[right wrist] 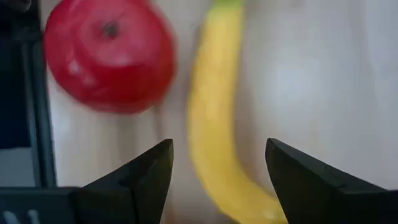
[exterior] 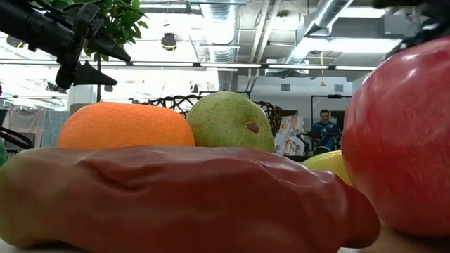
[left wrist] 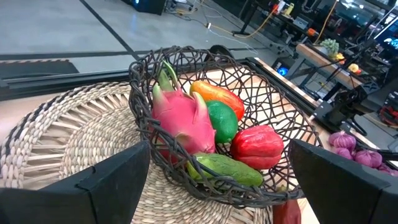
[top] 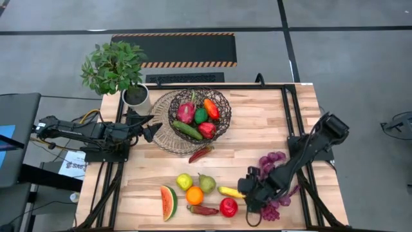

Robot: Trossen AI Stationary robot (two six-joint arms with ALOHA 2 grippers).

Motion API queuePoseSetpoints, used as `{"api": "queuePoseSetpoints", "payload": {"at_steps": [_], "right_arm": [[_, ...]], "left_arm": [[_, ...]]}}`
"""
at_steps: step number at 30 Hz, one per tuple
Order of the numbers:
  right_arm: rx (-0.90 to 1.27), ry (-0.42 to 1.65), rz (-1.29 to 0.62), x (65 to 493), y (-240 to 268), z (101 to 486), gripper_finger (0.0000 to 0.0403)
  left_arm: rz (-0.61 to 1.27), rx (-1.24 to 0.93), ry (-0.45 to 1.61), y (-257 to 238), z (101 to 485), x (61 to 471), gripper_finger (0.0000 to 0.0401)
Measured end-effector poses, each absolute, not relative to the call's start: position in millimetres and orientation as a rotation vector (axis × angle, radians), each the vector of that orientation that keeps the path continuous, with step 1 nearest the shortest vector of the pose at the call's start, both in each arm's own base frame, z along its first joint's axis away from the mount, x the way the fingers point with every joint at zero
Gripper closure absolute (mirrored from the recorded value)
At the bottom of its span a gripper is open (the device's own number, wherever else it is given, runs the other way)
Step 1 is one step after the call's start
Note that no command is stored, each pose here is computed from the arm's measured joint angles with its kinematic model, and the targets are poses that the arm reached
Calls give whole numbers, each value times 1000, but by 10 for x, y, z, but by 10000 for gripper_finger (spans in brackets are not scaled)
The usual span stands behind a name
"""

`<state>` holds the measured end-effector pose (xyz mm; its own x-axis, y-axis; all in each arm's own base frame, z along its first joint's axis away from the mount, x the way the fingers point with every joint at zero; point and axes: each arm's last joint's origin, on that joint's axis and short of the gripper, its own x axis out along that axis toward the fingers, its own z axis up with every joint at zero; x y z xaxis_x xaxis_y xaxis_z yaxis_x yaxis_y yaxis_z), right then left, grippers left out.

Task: Build produce basket
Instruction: Put the banana into the wire basket

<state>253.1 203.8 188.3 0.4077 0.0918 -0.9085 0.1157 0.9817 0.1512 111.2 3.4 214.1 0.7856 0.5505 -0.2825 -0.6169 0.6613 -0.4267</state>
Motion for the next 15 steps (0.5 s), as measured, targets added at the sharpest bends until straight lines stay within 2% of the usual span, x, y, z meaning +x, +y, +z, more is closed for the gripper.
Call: {"api": "queuePoseSetpoints", "payload": {"at_steps": [15], "right_arm": [[116,1305,-54,2645,2054,1375,127]], "left_arm": [[668,-529,131,36,2141,1111,33]]}}
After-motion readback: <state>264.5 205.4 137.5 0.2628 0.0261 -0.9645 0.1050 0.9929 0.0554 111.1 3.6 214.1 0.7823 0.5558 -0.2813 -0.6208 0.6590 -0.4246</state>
